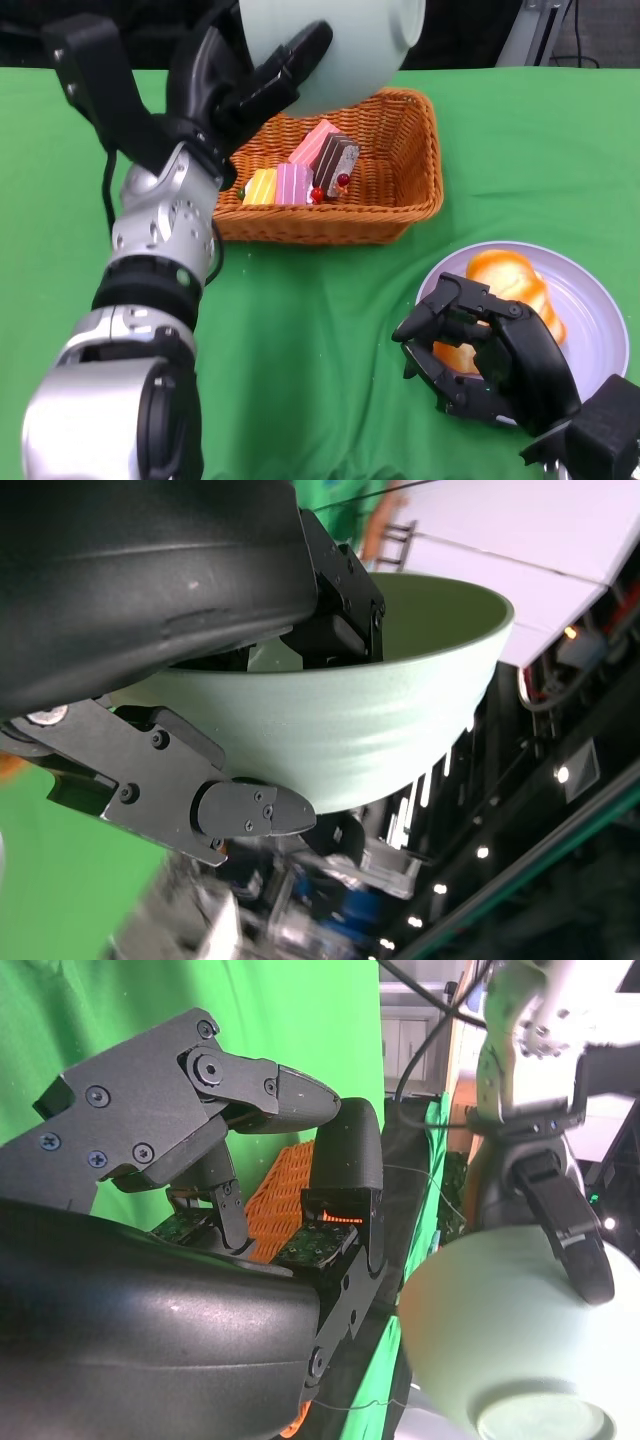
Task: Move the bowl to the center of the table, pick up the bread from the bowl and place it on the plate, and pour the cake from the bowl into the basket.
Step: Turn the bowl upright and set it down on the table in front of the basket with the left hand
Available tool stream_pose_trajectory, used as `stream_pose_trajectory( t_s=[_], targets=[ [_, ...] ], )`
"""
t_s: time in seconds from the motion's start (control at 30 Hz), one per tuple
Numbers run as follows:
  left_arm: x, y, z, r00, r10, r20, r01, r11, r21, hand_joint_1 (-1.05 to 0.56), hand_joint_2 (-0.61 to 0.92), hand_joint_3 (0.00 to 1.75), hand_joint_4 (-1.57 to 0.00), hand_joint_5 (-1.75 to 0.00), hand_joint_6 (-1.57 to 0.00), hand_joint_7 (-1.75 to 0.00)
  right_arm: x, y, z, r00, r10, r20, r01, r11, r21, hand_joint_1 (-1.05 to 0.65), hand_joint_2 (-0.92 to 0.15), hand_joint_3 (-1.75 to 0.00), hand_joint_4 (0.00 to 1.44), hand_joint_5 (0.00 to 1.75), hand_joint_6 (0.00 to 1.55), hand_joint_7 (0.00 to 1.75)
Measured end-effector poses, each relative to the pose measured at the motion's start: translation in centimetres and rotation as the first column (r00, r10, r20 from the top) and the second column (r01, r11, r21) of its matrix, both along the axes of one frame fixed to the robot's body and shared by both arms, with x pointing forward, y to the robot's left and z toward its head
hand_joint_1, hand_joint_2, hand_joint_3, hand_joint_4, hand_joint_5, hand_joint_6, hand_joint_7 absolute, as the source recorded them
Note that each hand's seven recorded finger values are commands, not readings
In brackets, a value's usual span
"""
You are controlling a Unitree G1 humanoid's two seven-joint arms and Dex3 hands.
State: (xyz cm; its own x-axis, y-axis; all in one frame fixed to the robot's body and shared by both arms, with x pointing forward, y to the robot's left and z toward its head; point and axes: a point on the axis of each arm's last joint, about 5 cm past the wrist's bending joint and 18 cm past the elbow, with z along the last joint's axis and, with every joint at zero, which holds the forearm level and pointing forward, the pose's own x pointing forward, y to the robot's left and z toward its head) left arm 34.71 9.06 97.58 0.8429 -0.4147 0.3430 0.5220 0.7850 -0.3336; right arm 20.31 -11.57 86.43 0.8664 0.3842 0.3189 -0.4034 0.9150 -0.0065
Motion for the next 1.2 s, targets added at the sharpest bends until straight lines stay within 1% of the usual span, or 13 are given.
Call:
stream_pose_trajectory(
  t_s=[0.13,0.2,0.27,0.3,0.37,0.43,0.53,0.73,0.8,0.9,1.03,1.13,1.2],
  targets=[
    [-0.6,0.4,-0.4,0.988,0.071,0.14,-0.089,0.987,0.13,-0.12,0.8,0.76,-0.74,-1.74,-0.66,-1.44,0.1,-0.2,0.1,1.0,-0.015,0.004,0.015,1.0,-0.01,-0.24,-0.61,-0.77,0.69,1.55,0.67,1.25],
    [-0.9,0.6,-0.3,0.968,0.108,0.227,-0.153,0.97,0.187,-0.12,0.8,0.75,-0.74,-1.74,-0.68,-1.42,0.2,-0.2,0.2,1.0,-0.012,0.009,0.012,1.0,-0.007,-0.23,-0.63,-0.75,0.69,1.55,0.67,1.24],
    [-1.3,0.9,-0.2,0.927,0.151,0.343,-0.241,0.941,0.238,-0.14,0.83,0.69,-0.74,-1.74,-0.7,-1.38,0.3,-0.2,0.3,1.0,-0.004,0.016,0.004,1.0,0.002,-0.21,-0.64,-0.73,0.68,1.56,0.67,1.23],
    [-1.4,1.0,-0.2,0.908,0.164,0.385,-0.275,0.927,0.255,-0.16,0.87,0.63,-0.74,-1.74,-0.7,-1.37,0.4,-0.2,0.4,1.0,0.0,0.018,0.0,1.0,0.007,-0.2,-0.64,-0.72,0.68,1.56,0.67,1.23],
    [-1.8,1.4,-0.4,0.864,0.195,0.465,-0.36,0.885,0.297,-0.16,0.91,0.6,-0.75,-1.75,-0.69,-1.37,0.6,-0.2,0.5,1.0,0.004,0.023,-0.005,1.0,0.013,-0.2,-0.64,-0.72,0.69,1.56,0.68,1.23],
    [-2.0,1.9,-0.5,0.816,0.21,0.539,-0.435,0.836,0.334,-0.13,0.91,0.61,-0.74,-1.75,-0.69,-1.38,0.7,-0.1,0.6,1.0,0.004,0.028,-0.005,1.0,0.015,-0.2,-0.63,-0.72,0.7,1.56,0.69,1.23],
    [-2.5,2.7,-1.1,0.757,0.222,0.615,-0.507,0.792,0.339,-0.1,0.85,0.72,-0.71,-1.73,-0.68,-1.42,0.8,-0.1,0.6,1.0,0.003,0.027,-0.003,1.0,0.016,-0.23,-0.63,-0.73,0.7,1.55,0.69,1.24],
    [-3.1,3.7,-1.9,0.645,0.203,0.737,-0.608,0.72,0.334,-0.09,0.69,0.99,-0.66,-1.74,-0.68,-1.47,1.0,-0.1,0.7,1.0,0.002,0.03,-0.002,1.0,0.015,-0.22,-0.64,-0.73,0.7,1.54,0.68,1.25],
    [-3.4,4.0,-2.4,0.608,0.181,0.773,-0.635,0.695,0.337,-0.08,0.6,1.13,-0.65,-1.75,-0.67,-1.46,1.1,-0.1,0.8,1.0,0.0,0.031,-0.001,1.0,0.009,-0.22,-0.64,-0.74,0.7,1.54,0.68,1.26],
    [-3.9,4.7,-3.3,0.558,0.118,0.822,-0.672,0.644,0.364,-0.09,0.51,1.22,-0.68,-1.75,-0.71,-1.41,1.2,0.0,0.8,0.999,-0.001,0.033,0.0,1.0,0.007,-0.23,-0.63,-0.73,0.7,1.55,0.68,1.27],
    [-4.6,5.6,-4.4,0.491,0.065,0.869,-0.714,0.601,0.358,-0.1,0.46,1.25,-0.69,-1.75,-0.75,-1.39,1.3,0.0,0.8,1.0,-0.002,0.019,0.002,1.0,0.006,-0.24,-0.63,-0.73,0.7,1.56,0.67,1.28],
    [-4.8,6.4,-4.8,0.437,0.022,0.899,-0.737,0.581,0.344,-0.08,0.43,1.26,-0.69,-1.73,-0.73,-1.4,1.3,0.0,0.9,1.0,-0.002,0.024,0.002,1.0,0.008,-0.23,-0.64,-0.71,0.7,1.56,0.66,1.28],
    [-5.1,6.9,-5.2,0.404,-0.019,0.914,-0.745,0.573,0.342,-0.07,0.46,1.16,-0.69,-1.73,-0.74,-1.35,1.3,0.0,0.9,1.0,-0.002,0.024,0.002,1.0,0.011,-0.22,-0.64,-0.71,0.7,1.56,0.66,1.28]
  ],
)
